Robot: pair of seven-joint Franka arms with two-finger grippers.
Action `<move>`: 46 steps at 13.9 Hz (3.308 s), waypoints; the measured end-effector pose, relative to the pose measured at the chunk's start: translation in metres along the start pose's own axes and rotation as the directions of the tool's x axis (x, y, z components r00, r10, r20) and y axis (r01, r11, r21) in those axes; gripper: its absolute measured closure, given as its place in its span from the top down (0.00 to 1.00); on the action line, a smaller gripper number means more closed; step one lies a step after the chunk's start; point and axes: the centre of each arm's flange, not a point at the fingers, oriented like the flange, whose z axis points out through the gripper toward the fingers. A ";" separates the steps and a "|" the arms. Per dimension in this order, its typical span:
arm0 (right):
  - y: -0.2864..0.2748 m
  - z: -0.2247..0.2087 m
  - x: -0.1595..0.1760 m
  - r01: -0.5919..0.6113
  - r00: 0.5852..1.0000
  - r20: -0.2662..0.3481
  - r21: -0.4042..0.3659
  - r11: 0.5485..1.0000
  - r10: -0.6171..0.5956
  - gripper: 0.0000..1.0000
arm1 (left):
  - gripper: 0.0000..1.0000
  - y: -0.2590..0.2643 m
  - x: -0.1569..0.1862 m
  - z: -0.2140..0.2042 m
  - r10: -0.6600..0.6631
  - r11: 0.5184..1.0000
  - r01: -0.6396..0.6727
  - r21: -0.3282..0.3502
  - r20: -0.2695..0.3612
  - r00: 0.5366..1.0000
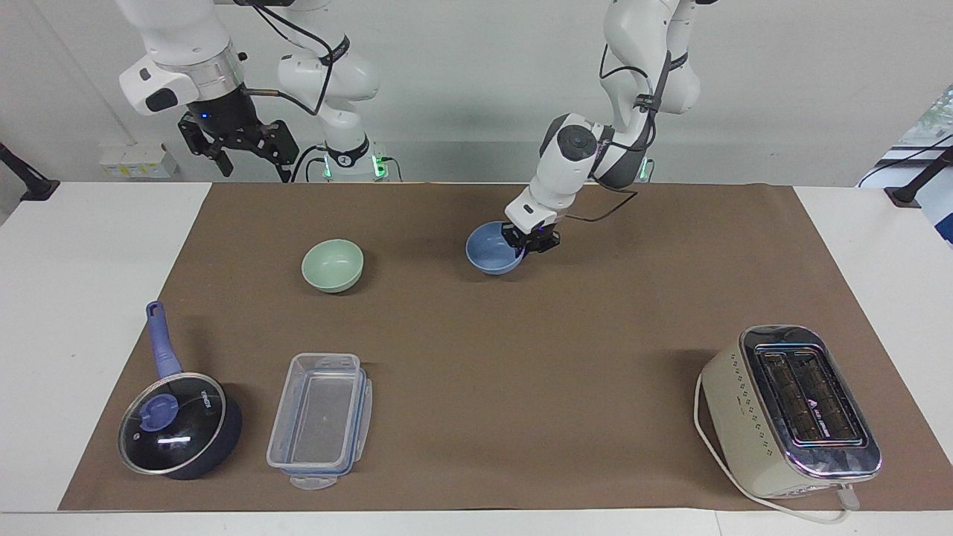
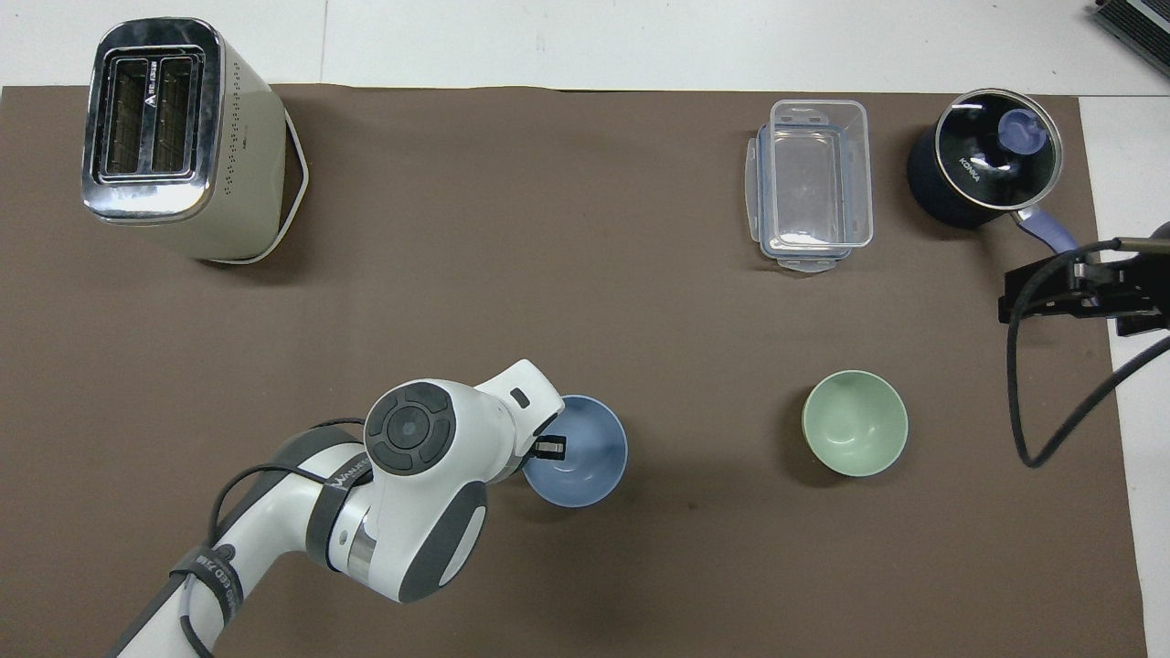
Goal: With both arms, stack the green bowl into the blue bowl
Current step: 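Release the blue bowl and withdraw the left gripper, then reach the right gripper to the green bowl's rim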
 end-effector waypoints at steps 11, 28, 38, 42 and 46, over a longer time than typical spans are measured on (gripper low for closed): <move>0.000 0.000 0.000 0.000 1.000 0.001 0.000 1.000 0.000 1.00 | 1.00 0.002 0.018 -0.065 -0.049 0.998 0.047 -0.046 -0.035 0.998; 0.002 0.012 0.009 0.006 0.999 -0.043 0.011 1.000 -0.005 1.00 | 1.00 -0.241 0.089 -0.311 -0.078 0.988 0.089 0.125 -0.088 0.993; 0.019 0.150 0.026 0.087 0.996 0.014 0.021 0.996 -0.087 1.00 | 1.00 -0.290 0.066 -0.365 -0.133 0.978 0.136 0.157 -0.035 0.991; 0.022 0.229 0.015 0.091 0.995 0.028 0.049 0.995 -0.093 1.00 | 1.00 -0.290 0.067 -0.363 -0.132 0.978 0.135 0.157 -0.029 0.991; 0.027 0.286 -0.004 0.130 0.991 0.020 0.049 0.990 -0.131 1.00 | 1.00 -0.290 0.067 -0.363 -0.132 0.978 0.135 0.157 -0.028 0.991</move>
